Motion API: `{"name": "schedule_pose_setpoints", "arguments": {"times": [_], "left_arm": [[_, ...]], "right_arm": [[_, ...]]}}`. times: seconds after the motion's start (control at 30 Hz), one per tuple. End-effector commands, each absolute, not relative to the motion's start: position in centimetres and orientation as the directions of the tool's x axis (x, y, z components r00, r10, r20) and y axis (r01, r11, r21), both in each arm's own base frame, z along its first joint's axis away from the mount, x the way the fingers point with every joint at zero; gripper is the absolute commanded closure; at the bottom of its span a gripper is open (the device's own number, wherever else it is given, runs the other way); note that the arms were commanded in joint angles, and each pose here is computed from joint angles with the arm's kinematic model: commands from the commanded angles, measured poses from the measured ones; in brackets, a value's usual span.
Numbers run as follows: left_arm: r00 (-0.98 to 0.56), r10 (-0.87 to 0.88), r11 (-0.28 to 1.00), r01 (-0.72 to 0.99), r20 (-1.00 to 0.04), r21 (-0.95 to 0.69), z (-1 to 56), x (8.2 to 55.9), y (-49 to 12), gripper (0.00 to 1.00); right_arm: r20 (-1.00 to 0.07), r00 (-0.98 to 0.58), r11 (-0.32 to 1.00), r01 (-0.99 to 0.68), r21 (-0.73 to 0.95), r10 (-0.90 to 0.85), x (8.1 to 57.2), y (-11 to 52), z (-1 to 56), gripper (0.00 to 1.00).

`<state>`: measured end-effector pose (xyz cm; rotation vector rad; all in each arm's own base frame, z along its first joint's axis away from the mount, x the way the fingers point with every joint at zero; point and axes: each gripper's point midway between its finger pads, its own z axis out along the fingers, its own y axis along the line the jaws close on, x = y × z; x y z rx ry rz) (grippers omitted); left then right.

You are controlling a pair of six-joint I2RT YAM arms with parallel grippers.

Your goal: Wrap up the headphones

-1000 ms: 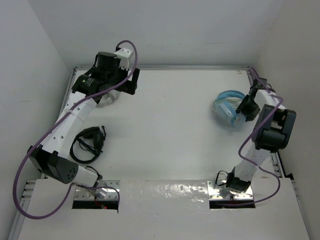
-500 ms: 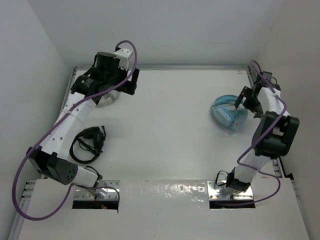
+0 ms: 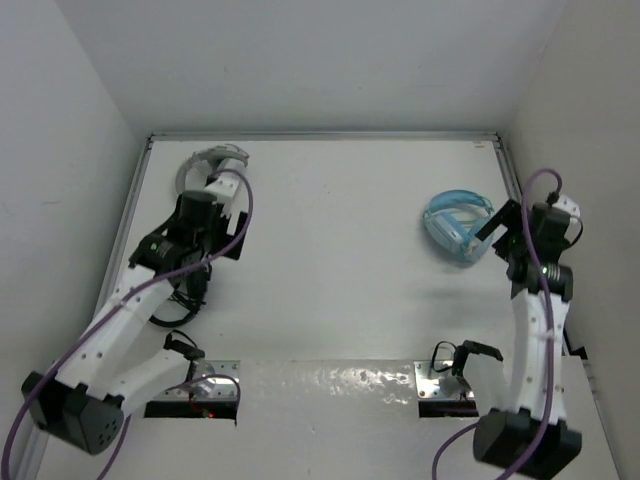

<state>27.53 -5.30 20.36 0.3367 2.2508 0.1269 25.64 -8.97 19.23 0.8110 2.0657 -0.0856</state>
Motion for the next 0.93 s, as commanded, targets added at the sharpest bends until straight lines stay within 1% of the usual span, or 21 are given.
{"name": "schedule_pose_setpoints", "arguments": {"times": [0.0, 0.07, 0.1, 0.17, 0.23, 0.4, 0.47, 0.6, 0.73, 0.9], "left_arm": [[-0.489, 0.26, 0.959, 0.032, -0.833, 0.281, 21.7, 27.5, -1.9, 0.02], [-0.39, 0.252, 0.964, 0.024, -0.885, 0.264, 23.2, 27.1, -1.8, 0.02], [-0.362, 0.252, 0.966, 0.036, -0.897, 0.257, 23.1, 26.8, -2.0, 0.02], [-0.358, 0.258, 0.965, 0.063, -0.897, 0.253, 22.7, 26.5, -2.3, 0.02], [-0.375, 0.27, 0.962, 0.067, -0.887, 0.265, 21.7, 26.3, -2.2, 0.02], [-0.424, 0.266, 0.958, 0.018, -0.866, 0.286, 19.1, 26.4, -1.1, 0.02], [-0.419, 0.251, 0.962, 0.006, -0.873, 0.273, 19.3, 26.7, -1.2, 0.02], [-0.42, 0.252, 0.966, 0.047, -0.872, 0.256, 19.1, 26.9, -2.0, 0.02], [-0.4, 0.233, 0.969, 0.017, -0.886, 0.247, 19.6, 26.6, -1.6, 0.02], [-0.396, 0.229, 0.971, 0.026, -0.889, 0.238, 19.8, 26.6, -1.8, 0.02]], "right_arm": [[-0.778, -0.295, 0.756, 0.568, 0.324, 0.555, 24.5, -7.9, 17.9, 0.01], [-0.8, -0.252, 0.763, 0.545, 0.348, 0.545, 23.4, -7.3, 18.1, 0.01], [-0.79, -0.268, 0.76, 0.552, 0.343, 0.552, 22.7, -7.1, 16.9, 0.01], [-0.783, -0.256, 0.744, 0.567, 0.353, 0.566, 21.9, -6.9, 16.7, 0.01], [-0.771, -0.211, 0.694, 0.616, 0.372, 0.601, 20.7, -7.2, 16.4, 0.01], [-0.776, -0.112, 0.633, 0.654, 0.413, 0.621, 18.8, -7.5, 16.1, 0.01], [-0.769, -0.072, 0.606, 0.664, 0.438, 0.635, 18.3, -7.6, 15.9, 0.01], [-0.761, 0.016, 0.551, 0.68, 0.484, 0.648, 17.4, -8.0, 15.7, 0.01], [-0.765, 0.022, 0.548, 0.685, 0.48, 0.643, 17.2, -8.2, 16.0, 0.01], [-0.76, -0.014, 0.534, 0.719, 0.444, 0.65, 16.4, -8.2, 15.6, 0.01]]}}
